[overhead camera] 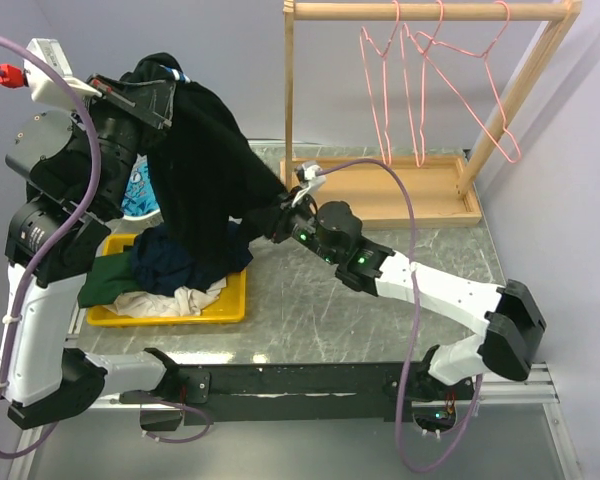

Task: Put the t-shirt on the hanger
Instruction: Place the T-shirt at the center of the board.

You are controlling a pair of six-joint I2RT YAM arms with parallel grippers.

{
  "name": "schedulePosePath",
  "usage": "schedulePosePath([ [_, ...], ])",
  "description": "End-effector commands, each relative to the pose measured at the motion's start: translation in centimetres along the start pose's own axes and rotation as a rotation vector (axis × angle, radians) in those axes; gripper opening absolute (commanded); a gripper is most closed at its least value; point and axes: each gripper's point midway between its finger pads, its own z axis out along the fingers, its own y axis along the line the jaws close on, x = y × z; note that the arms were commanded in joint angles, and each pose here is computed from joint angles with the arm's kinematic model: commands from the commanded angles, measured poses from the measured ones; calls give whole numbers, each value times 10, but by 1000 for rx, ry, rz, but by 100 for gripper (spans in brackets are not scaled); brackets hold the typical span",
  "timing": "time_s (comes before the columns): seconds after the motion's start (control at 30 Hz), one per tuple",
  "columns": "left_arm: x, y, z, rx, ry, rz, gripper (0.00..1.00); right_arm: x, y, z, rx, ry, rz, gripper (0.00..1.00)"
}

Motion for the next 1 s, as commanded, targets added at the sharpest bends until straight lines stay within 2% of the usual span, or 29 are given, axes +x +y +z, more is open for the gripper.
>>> schedulePosePath([
  [0.0,-17,-25,-3,104,-43,-52,1,-102,16,-49,74,-248,24,0],
  [0.23,41,-1,-1,104,88,-15,1,-165,-10,-155,320,-302,-26,0],
  [0.43,104,21,5,76,241,-29,1,-192,-19,-191,441,-271,-98,0],
  [0.53,119,12,12,117,296,-33,1,-223,-35,-219,568,-332,-146,0],
  [0.63,116,-4,16,150,305,-34,1,-250,-22,-235,537,-367,-147,0],
  [0.77,108,-25,21,206,294,-48,1,-255,-18,-226,540,-343,-145,0],
  [0.87,107,-57,28,288,301,-88,1,-265,-15,-229,537,-376,-128,0],
  [0.9,84,-81,22,343,266,-101,1,-272,-11,-230,527,-393,-129,0],
  [0.93,107,-92,31,339,302,-61,1,-293,-1,-243,508,-446,-112,0],
  [0.97,107,-100,33,340,300,-47,1,-299,2,-245,508,-454,-109,0],
])
